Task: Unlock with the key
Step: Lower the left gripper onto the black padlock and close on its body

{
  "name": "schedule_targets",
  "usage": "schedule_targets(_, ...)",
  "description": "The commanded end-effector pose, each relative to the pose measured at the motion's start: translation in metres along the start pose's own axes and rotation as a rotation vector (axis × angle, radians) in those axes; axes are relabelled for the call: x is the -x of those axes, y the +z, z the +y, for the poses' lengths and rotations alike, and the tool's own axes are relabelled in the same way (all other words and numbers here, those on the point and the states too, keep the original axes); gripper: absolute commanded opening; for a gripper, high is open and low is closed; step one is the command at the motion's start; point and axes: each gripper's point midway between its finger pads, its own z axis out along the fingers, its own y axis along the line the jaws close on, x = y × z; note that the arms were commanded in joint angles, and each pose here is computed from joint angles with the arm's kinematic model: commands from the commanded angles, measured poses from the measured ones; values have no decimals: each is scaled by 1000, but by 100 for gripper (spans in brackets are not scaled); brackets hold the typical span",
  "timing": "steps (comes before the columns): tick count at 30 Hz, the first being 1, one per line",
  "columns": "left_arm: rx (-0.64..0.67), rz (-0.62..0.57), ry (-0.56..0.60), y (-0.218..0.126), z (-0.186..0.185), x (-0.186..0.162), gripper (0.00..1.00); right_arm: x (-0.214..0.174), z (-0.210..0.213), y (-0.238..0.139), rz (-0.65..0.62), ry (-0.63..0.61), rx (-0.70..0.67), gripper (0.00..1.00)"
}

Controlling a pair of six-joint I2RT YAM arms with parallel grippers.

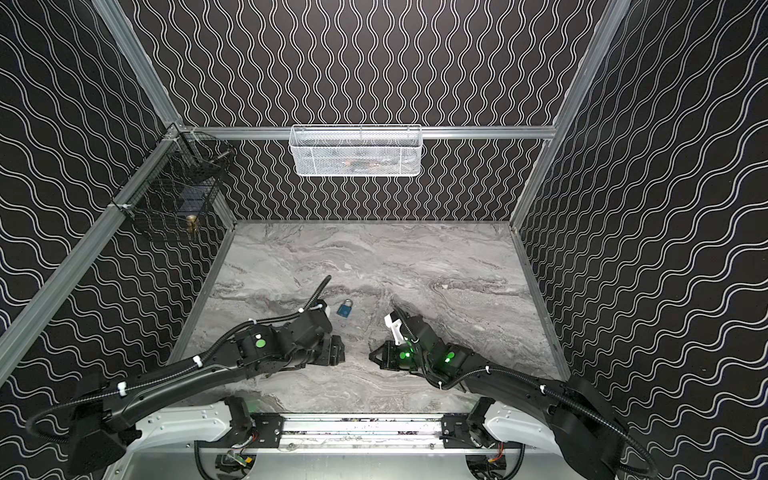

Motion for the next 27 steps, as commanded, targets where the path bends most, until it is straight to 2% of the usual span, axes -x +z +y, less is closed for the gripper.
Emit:
schedule_targets(1,63,10,-28,12,6,-4,74,4,1,2,-22,34,5,0)
schedule_targets(13,211,88,-67,61,12,-19,69,1,0,0,-20,37,13,0)
schedule_targets(27,300,89,-46,86,18,-22,64,1,-10,3,-6,76,-1,0)
